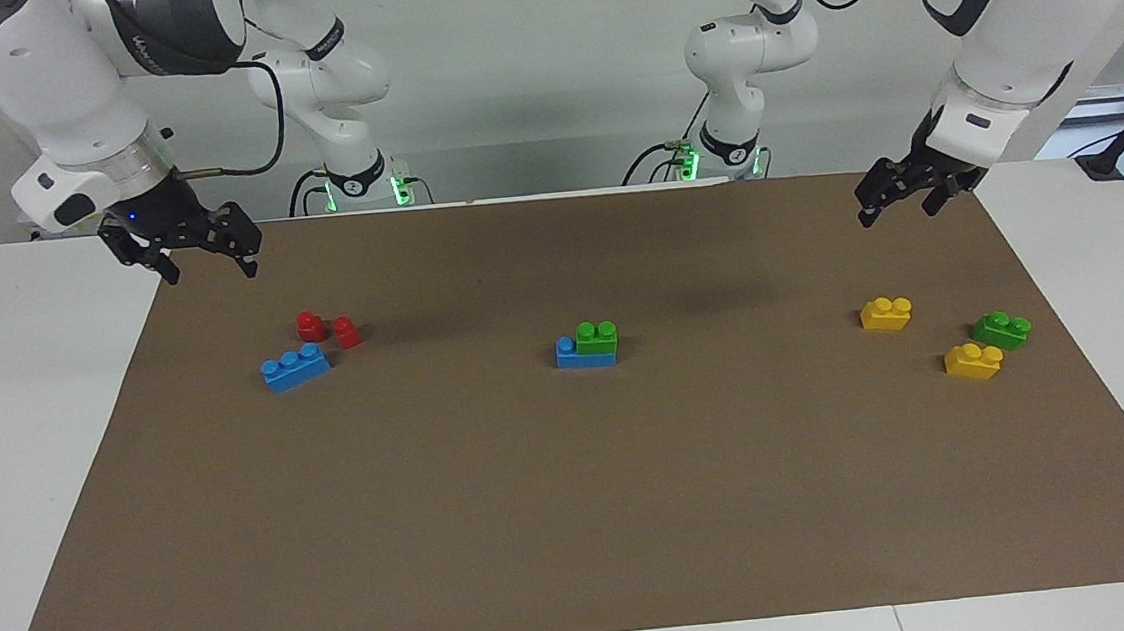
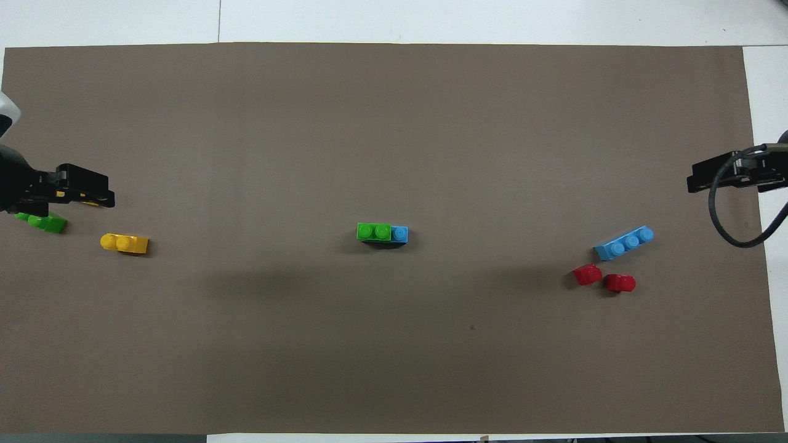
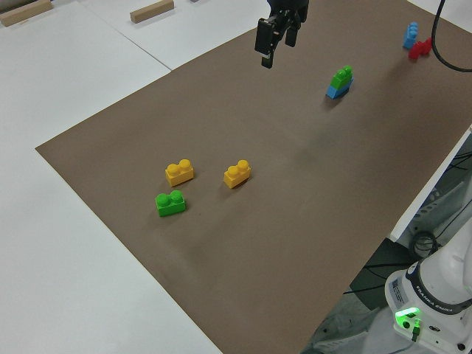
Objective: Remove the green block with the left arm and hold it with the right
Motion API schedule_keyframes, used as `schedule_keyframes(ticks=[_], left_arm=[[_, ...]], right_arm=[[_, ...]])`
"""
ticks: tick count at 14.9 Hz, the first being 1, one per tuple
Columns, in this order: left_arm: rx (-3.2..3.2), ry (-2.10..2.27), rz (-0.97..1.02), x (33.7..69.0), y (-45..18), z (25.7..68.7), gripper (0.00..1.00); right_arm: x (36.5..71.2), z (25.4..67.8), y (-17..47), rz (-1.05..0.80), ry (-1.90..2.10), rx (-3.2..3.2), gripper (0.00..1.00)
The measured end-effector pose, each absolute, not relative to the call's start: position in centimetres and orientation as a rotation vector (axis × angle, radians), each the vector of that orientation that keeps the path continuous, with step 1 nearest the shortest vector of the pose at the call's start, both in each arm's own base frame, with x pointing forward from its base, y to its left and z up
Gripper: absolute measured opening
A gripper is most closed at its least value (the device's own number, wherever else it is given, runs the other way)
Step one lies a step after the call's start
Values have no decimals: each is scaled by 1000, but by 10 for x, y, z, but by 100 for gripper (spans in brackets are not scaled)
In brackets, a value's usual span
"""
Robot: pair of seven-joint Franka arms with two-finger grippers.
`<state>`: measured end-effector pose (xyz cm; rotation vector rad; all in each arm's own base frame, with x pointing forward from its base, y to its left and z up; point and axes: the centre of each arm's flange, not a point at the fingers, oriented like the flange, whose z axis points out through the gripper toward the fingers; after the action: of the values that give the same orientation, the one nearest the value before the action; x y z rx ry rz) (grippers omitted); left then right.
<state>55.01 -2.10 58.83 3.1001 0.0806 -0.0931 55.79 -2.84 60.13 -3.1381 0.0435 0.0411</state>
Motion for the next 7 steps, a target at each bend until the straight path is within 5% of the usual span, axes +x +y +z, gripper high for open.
schedule_keyframes(ticks=[7], left_arm=[[3099, 169, -80, 551, -32, 588, 100]], right_arm=[[574, 577, 32, -1, 634, -3015, 100]])
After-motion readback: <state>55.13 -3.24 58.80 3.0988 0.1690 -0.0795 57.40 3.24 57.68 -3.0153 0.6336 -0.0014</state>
